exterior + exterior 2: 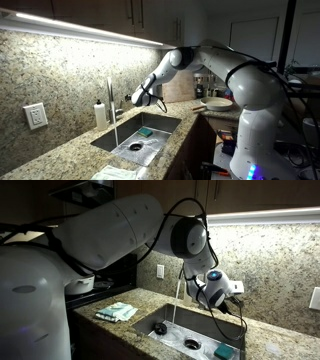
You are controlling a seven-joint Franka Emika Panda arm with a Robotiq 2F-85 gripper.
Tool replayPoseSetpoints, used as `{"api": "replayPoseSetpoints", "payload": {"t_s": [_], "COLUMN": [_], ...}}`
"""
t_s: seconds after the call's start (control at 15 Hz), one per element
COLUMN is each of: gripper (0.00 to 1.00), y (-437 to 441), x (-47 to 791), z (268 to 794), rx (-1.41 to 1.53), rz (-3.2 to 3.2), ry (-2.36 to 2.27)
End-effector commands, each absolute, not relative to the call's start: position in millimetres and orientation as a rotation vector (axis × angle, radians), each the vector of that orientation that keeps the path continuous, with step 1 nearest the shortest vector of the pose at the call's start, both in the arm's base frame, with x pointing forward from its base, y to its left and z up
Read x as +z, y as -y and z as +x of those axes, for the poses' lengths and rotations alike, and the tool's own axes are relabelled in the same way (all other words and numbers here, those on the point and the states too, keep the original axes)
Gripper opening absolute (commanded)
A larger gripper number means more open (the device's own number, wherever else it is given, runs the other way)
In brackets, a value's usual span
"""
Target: Turn off of the water to the faucet
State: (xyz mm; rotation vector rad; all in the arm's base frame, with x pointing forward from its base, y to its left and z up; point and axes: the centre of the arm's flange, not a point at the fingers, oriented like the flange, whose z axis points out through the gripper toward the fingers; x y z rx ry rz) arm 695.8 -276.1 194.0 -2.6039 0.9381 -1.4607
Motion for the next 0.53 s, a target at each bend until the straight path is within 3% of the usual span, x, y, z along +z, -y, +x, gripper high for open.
{"api": "replayPoseSetpoints", "payload": {"t_s": [0.0,0.47], "gripper": [1.0,1.0], "y": [275,262], "x": [187,182], "z": [700,721], "rx": [-1.443,-1.447], "rz": [-2.59,-2.554], "ry": [-0.945,-0.906]}}
